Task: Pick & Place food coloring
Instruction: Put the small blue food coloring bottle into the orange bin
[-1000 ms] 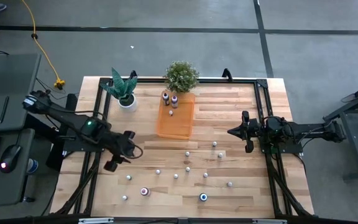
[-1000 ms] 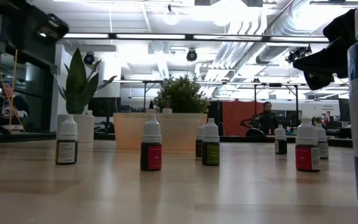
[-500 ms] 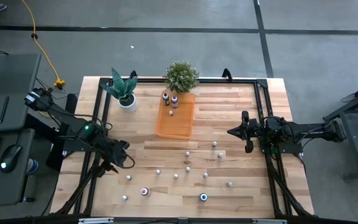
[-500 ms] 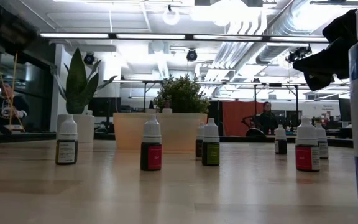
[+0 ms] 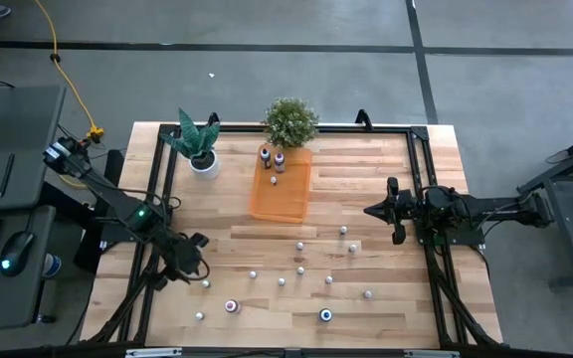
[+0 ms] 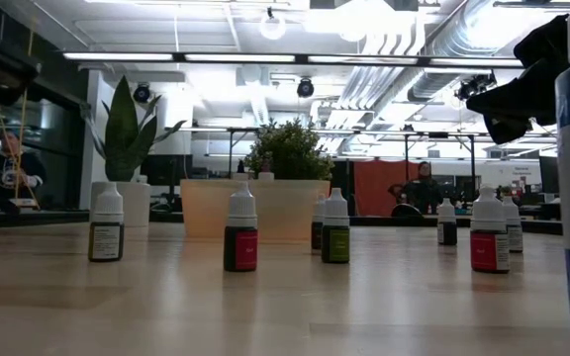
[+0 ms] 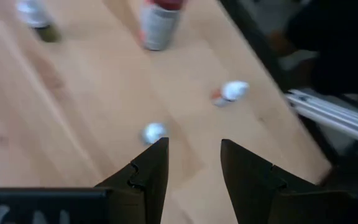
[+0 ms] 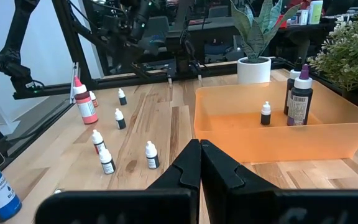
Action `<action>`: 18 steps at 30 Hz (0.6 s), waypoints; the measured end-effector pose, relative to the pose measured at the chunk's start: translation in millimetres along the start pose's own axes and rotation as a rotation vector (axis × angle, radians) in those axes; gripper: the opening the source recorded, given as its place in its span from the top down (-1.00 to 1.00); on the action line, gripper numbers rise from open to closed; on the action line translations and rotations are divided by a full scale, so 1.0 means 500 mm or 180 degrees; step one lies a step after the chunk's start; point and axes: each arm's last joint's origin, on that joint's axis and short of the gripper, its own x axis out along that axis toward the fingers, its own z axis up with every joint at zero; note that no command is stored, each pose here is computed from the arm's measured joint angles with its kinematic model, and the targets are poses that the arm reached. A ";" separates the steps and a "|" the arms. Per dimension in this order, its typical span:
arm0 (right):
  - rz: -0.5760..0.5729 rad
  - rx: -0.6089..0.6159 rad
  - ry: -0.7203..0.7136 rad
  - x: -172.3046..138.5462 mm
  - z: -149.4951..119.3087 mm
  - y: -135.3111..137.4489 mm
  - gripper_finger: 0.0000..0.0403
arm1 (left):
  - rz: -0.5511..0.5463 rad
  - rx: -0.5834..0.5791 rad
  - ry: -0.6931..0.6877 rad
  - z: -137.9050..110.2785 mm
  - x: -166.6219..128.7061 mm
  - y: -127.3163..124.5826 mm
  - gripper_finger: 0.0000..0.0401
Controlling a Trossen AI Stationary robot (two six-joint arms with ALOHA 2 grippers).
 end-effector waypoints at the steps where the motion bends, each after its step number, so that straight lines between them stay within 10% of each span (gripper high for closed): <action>1: -0.0001 0.0000 0.0000 0.000 0.000 0.000 1.00 | 0.0089 -0.0002 -0.0014 0.000 0.000 0.002 0.29; 18: 0.0000 0.0000 0.0001 0.000 0.000 0.000 1.00 | 0.0228 0.0286 0.0196 -0.003 0.028 -0.007 0.22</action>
